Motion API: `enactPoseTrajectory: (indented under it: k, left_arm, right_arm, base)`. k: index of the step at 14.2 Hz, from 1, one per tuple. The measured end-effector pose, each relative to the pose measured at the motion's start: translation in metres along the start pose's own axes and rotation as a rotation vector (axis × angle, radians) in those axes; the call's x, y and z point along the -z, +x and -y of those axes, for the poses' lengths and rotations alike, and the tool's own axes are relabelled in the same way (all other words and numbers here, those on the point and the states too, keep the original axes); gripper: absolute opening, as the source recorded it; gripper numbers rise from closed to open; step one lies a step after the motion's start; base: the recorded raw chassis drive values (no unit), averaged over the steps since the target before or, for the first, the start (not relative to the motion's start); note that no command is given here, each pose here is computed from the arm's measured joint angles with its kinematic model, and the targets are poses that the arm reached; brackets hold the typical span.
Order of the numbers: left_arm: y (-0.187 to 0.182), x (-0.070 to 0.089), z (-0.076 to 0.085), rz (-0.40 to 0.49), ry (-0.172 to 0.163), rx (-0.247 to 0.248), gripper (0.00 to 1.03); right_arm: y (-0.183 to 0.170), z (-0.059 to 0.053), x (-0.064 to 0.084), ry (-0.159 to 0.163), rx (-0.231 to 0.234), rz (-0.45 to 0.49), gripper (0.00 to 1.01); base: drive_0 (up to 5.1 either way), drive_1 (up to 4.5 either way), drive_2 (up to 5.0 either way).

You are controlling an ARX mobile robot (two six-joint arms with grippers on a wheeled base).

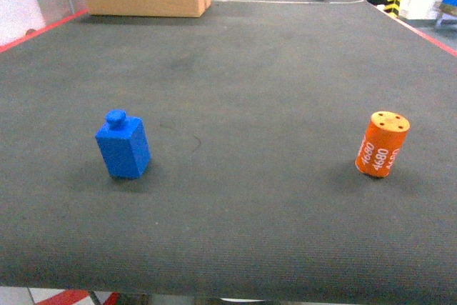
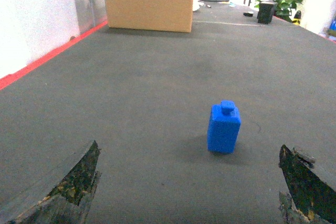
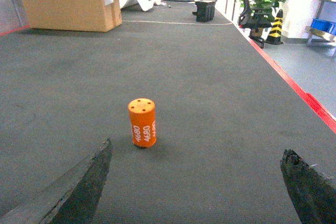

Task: Sort blue parts and orange caps into right shelf containers

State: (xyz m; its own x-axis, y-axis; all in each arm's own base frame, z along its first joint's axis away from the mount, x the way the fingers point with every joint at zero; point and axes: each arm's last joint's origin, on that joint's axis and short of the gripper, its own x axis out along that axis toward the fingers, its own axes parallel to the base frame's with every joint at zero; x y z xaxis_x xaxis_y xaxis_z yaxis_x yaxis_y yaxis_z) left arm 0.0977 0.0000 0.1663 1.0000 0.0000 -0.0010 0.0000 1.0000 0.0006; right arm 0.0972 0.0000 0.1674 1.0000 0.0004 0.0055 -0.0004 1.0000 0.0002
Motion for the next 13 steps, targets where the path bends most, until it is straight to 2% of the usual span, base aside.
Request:
enactPoseTrajectory:
  k: [13]
  left_arm:
    - [0.0,0.0002,0.0,-0.003,0.0,0.0,0.98]
  right_arm:
    - [0.0,0.0,0.0002,0.0,0.0,-0.002,0.98]
  base:
    - [0.0,0.0,0.0]
